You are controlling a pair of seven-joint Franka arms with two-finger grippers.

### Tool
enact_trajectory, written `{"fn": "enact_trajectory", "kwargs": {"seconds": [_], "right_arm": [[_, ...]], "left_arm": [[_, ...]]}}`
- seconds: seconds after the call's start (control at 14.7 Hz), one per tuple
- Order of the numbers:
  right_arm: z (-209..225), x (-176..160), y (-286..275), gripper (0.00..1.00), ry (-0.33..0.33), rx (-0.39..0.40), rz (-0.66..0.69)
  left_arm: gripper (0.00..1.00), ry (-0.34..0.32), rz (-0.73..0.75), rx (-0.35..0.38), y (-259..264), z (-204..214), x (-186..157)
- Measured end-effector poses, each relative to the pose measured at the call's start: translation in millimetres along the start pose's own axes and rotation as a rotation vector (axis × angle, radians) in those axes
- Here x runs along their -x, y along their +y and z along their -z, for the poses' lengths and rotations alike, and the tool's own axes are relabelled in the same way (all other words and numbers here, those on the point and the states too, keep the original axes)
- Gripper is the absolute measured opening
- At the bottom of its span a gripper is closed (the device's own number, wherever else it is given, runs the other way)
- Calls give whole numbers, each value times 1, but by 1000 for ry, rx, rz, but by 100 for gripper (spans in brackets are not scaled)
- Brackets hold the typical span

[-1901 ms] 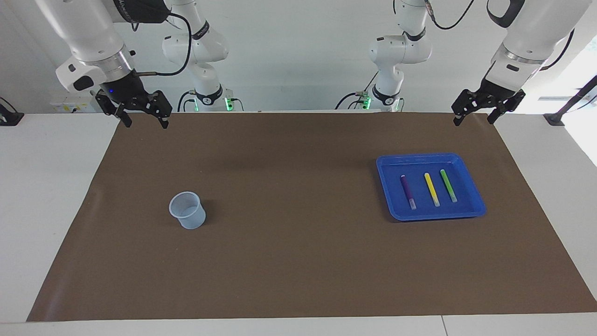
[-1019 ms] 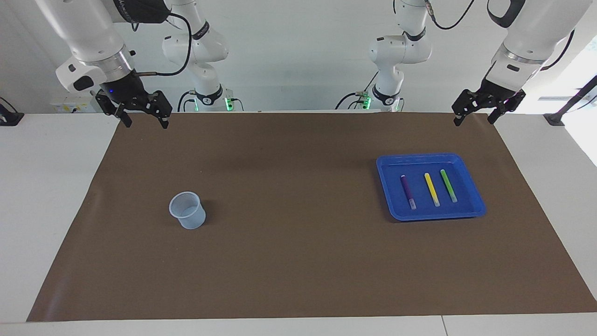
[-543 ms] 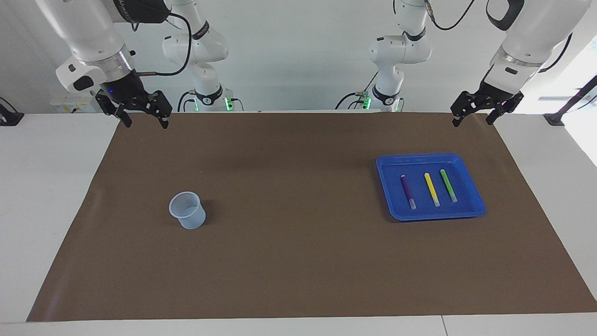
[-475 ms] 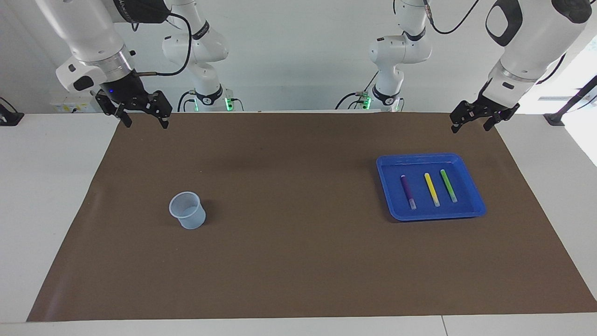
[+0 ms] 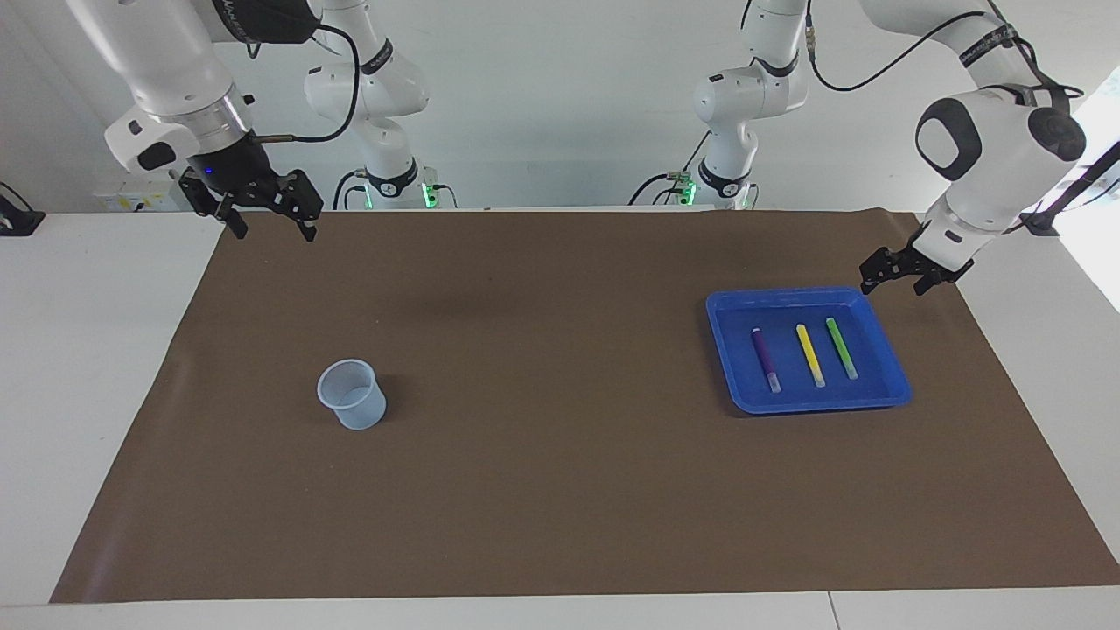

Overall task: Transfer and insert pens with both arms
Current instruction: 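Lower the left gripper onto the green pen in the tray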

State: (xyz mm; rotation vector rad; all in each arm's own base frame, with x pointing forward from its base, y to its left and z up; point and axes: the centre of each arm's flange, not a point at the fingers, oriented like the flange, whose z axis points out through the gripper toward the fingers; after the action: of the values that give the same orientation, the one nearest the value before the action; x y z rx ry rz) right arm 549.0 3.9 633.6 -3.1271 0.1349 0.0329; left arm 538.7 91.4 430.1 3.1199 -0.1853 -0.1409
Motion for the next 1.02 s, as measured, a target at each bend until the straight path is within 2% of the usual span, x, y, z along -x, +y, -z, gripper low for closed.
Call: {"fn": "enact_trajectory", "kwargs": {"seconds": [0.34, 0.54, 0.81, 0.95, 1.02], "right_arm": [[0, 0, 0, 100, 0, 0, 0], [0, 0, 0, 100, 0, 0, 0], [0, 0, 0, 100, 0, 0, 0], [0, 0, 0, 100, 0, 0, 0], [0, 0, 0, 100, 0, 0, 0]], "left_arm": [[100, -11, -27, 2, 3, -68, -21], [100, 35, -57, -12, 12, -81, -27], [98, 21, -100, -9, 14, -98, -24], [93, 2, -107, -3, 14, -109, -24], [87, -6, -109, -1, 14, -113, -25]]}}
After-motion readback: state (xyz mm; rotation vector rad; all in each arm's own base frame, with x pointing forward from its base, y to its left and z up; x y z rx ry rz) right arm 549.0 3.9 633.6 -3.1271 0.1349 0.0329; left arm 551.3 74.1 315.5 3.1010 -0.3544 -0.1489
